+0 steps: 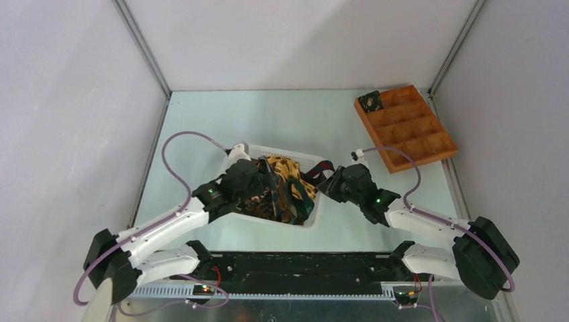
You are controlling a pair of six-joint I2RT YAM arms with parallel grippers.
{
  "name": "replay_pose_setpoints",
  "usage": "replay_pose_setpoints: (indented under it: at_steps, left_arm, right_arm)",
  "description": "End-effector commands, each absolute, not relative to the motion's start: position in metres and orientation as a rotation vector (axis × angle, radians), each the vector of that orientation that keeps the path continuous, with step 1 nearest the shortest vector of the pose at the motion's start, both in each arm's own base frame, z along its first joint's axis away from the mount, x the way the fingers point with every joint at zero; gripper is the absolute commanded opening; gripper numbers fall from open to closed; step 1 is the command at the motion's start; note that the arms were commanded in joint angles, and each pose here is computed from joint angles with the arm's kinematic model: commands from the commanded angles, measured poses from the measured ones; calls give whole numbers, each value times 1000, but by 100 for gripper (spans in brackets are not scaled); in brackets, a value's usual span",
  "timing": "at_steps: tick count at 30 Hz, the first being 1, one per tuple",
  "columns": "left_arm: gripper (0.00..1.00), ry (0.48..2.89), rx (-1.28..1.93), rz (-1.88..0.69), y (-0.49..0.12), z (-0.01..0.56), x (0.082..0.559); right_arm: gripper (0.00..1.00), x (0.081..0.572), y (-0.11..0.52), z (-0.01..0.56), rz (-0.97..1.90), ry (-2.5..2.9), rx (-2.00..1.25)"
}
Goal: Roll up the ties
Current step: Move the bin to the center of the board.
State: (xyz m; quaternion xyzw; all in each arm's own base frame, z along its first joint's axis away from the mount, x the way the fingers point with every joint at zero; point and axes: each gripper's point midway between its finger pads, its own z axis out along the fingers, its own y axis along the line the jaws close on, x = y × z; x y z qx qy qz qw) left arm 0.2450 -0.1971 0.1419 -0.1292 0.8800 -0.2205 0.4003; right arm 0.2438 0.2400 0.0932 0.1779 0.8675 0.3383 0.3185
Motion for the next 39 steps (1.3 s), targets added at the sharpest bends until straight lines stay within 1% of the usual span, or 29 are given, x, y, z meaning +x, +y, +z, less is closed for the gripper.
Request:
replay_pose_setpoints:
  at_steps: [1, 4, 7, 10, 12, 18, 26, 31, 35, 38, 39]
  left_arm:
    - [92, 2163, -350, -613, -225, 156, 258]
    - [86, 2174, -334, -611, -235, 155, 259]
    - [74, 2191, -297, -594, -240, 150, 259]
    - [65, 2203, -277, -581, -243, 148, 259]
    - [57, 2210, -265, -577, -245, 147, 259]
    - [53, 2232, -258, -542, -244, 138, 259]
    - [55, 2236, -268, -515, -239, 133, 258]
    - [55, 2228, -255, -544, -247, 134, 261]
    - [54, 2237, -245, -519, -249, 130, 265]
    - [52, 2232, -244, -506, -248, 129, 267]
    - [49, 2233, -243, -503, -248, 128, 267]
  right_arm:
    - [14, 245, 220, 81, 772, 2276, 488]
    - [14, 245, 220, 82, 775, 2274, 486]
    - [15, 246, 220, 83, 777, 2271, 485]
    - [15, 246, 220, 82, 778, 2272, 485]
    - [15, 247, 221, 82, 779, 2273, 486]
    - [15, 247, 222, 80, 781, 2275, 488]
    - [15, 249, 224, 78, 786, 2281, 482]
    - [14, 249, 224, 76, 784, 2286, 482]
    - [14, 249, 224, 77, 785, 2284, 483]
    - [14, 248, 224, 77, 786, 2286, 482]
    - [14, 248, 223, 77, 783, 2285, 483]
